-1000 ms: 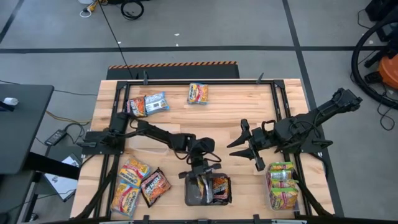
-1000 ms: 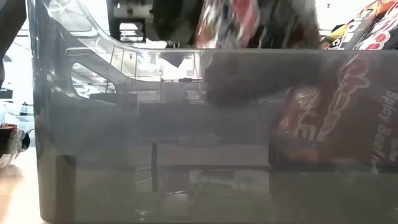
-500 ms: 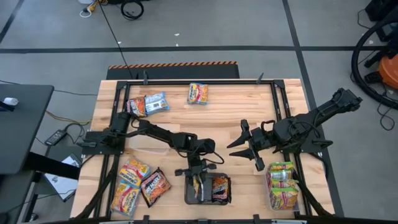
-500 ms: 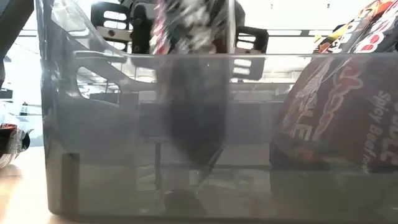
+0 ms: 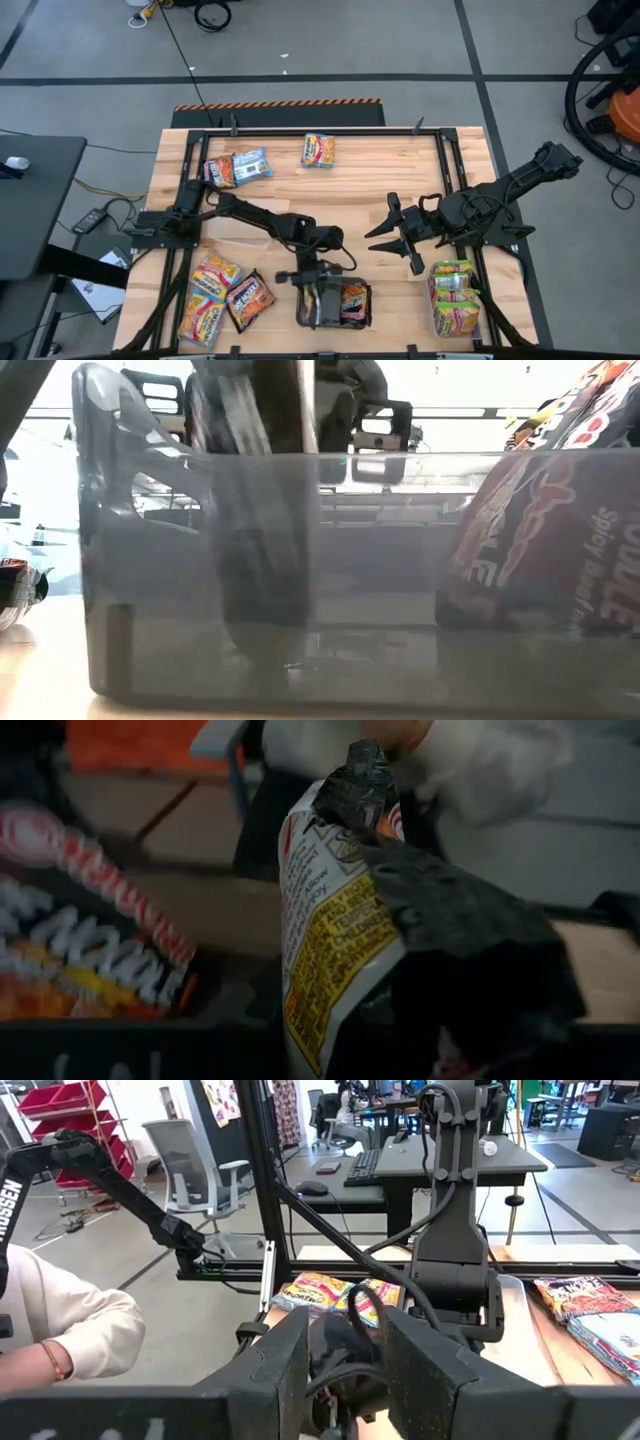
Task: Sort Maruchan noodles
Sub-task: Put the top right black noodle pack into the black bin, then put the bottom black noodle pack into the black bin
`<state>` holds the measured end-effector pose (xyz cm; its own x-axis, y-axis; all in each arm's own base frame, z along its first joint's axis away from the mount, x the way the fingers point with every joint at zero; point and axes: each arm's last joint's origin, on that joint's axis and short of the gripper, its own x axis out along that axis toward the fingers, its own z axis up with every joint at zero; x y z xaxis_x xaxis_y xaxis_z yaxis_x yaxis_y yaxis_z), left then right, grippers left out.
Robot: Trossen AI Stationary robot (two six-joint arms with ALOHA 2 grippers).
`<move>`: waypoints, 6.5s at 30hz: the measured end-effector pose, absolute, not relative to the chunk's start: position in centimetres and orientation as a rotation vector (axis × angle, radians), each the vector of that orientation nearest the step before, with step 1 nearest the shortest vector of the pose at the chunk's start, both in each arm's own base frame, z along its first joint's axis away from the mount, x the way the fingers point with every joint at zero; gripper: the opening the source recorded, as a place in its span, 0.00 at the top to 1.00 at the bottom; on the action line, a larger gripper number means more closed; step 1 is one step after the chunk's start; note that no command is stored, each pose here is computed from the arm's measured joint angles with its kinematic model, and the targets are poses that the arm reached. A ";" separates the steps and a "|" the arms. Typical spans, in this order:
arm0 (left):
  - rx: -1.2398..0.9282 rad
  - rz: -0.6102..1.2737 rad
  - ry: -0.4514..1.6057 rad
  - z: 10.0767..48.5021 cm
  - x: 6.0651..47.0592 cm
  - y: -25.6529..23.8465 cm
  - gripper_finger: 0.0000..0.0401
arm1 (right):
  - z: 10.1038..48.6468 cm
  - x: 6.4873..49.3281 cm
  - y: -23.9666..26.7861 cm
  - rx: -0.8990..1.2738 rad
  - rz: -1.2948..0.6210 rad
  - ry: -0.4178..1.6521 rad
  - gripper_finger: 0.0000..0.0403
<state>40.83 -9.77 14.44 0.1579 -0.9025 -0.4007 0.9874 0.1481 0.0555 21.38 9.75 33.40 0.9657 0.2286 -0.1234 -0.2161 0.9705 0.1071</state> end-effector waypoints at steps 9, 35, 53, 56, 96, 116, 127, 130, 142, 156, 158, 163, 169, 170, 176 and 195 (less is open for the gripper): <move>0.405 -1.325 0.352 14.5 40.8 -11.4 0.61 | 33.4 21.4 9.7 0.093 0.222 0.135 0.67; 0.232 -1.273 0.489 18.9 39.0 -11.7 0.45 | 33.3 21.4 9.7 0.068 0.229 0.142 0.67; 0.122 -0.942 0.780 27.6 32.4 -14.1 0.45 | 33.1 21.3 9.8 0.002 0.235 0.158 0.67; 0.063 -0.786 0.922 28.6 29.9 -15.3 0.45 | 33.1 21.3 9.8 -0.034 0.241 0.153 0.67; 0.084 -0.637 1.242 15.7 27.7 -11.7 0.55 | 30.5 23.7 9.2 -0.093 0.180 0.284 0.67; 0.184 -0.830 1.254 15.2 26.4 -14.0 0.88 | 30.5 24.0 8.5 -0.105 0.156 0.284 0.67; 0.233 -0.785 1.289 17.6 26.5 -15.3 0.99 | 30.4 23.8 8.5 -0.122 0.164 0.298 0.67; 0.266 -0.779 1.330 19.6 26.1 -15.8 0.99 | 30.2 23.5 8.4 -0.147 0.165 0.339 0.67; 0.316 -0.773 1.107 30.8 25.2 -17.3 1.00 | 30.0 23.0 8.2 -0.111 0.148 0.383 0.68; 0.699 -0.852 0.650 36.0 26.9 -15.3 1.00 | 30.4 20.7 8.5 0.009 0.162 0.457 0.68; 0.752 -0.854 0.567 36.3 27.6 -15.1 1.00 | 30.5 20.4 8.5 0.010 0.157 0.454 0.68; 0.869 -0.858 0.318 37.6 29.1 -14.7 1.00 | 30.7 20.1 8.5 -0.006 0.151 0.447 0.68; 0.867 -0.870 0.219 37.1 31.7 -13.5 1.00 | 30.7 20.1 8.4 -0.018 0.152 0.452 0.68; 0.857 -0.879 0.224 36.5 32.3 -13.3 1.00 | 30.6 20.1 8.4 -0.019 0.153 0.453 0.68; 0.803 -0.925 0.330 32.9 35.1 -13.0 1.00 | 30.5 20.0 8.5 -0.009 0.151 0.468 0.68; 0.695 -0.950 0.515 27.7 37.7 -13.7 1.00 | 30.6 20.0 8.5 0.027 0.149 0.467 0.68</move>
<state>37.69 -13.72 27.72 0.4920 -0.5536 -0.6720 0.8651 0.3975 0.3059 20.01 8.48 30.56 0.8821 0.1490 -0.4469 -0.1367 0.9888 0.0599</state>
